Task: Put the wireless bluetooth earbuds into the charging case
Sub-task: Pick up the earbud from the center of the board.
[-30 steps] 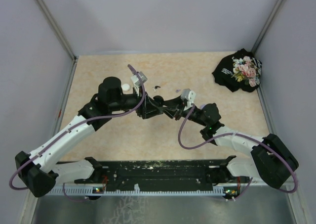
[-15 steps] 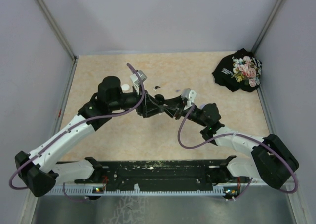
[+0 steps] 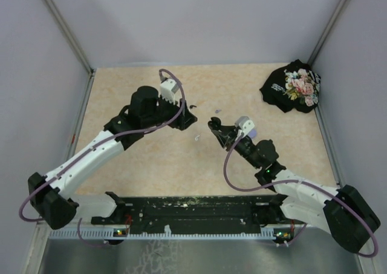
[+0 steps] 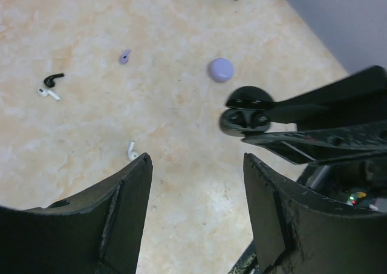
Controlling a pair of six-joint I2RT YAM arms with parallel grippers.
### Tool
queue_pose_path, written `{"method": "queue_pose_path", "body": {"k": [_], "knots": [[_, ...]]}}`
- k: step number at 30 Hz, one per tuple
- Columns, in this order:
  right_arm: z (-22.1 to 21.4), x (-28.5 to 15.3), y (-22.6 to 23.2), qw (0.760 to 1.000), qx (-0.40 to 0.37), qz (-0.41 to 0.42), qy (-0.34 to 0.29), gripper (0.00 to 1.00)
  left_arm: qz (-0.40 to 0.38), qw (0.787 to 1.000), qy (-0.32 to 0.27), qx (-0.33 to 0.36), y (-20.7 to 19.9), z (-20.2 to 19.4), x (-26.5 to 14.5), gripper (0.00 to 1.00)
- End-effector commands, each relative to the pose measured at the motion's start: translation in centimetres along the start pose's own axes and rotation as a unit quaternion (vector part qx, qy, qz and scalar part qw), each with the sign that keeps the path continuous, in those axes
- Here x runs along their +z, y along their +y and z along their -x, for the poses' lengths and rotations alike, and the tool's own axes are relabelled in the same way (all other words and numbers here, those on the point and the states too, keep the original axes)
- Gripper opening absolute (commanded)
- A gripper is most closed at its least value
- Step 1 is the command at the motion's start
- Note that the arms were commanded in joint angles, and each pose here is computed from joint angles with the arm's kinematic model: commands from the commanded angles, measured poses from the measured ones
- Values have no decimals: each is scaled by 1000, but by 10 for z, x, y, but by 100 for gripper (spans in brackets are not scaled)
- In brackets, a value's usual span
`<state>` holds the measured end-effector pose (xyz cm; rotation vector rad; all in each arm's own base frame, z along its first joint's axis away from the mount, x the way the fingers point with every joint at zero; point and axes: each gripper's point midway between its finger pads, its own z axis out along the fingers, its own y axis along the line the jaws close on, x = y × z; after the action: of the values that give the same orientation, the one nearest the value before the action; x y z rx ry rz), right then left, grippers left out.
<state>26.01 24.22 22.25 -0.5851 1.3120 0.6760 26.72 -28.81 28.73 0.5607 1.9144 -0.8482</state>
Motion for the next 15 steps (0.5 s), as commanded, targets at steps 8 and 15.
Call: {"method": "queue_pose_path", "body": {"k": [8,15], "knots": [[-14,-24,-28,996,-34,-86,14,0,119,992,44,-13,105,-9,85,66],[-20,-23,-29,995,-40,-85,19,0,151,986,63,-14,165,-7,140,66]]}}
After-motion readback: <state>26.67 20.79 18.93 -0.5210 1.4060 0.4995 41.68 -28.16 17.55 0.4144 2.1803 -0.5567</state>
